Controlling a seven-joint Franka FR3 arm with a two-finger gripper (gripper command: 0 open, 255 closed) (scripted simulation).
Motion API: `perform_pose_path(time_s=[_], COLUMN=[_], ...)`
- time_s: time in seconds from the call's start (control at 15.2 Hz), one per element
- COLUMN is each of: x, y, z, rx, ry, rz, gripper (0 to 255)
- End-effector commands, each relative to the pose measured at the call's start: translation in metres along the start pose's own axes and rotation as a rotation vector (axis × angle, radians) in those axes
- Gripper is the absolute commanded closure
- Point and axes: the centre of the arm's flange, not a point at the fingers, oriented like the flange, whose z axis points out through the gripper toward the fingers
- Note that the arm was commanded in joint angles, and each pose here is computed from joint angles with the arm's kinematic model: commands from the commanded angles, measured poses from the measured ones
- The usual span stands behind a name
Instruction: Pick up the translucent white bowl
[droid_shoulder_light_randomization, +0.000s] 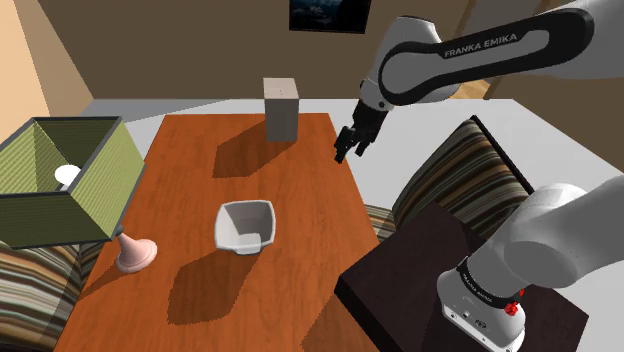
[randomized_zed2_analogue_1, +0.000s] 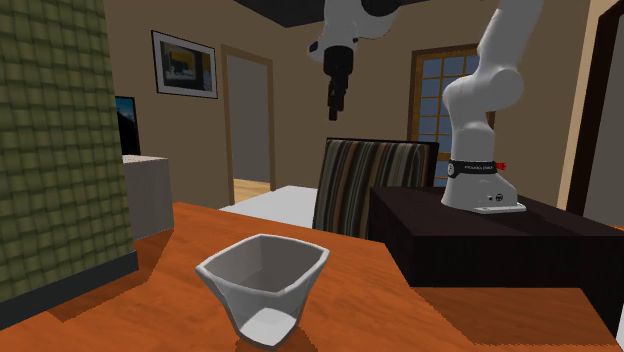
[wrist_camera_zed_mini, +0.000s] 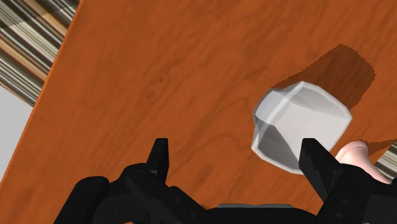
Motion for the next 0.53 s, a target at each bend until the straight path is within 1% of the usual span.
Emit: perform_pose_path(time_s=[0.0, 0.46], x=[0.013, 0.052], y=[-0.005, -0.03], z=[0.022, 0.101], rx=[0.008, 0.039], ry=[0.004, 0.011], rz=[0.004, 0.013], gripper=[0, 0])
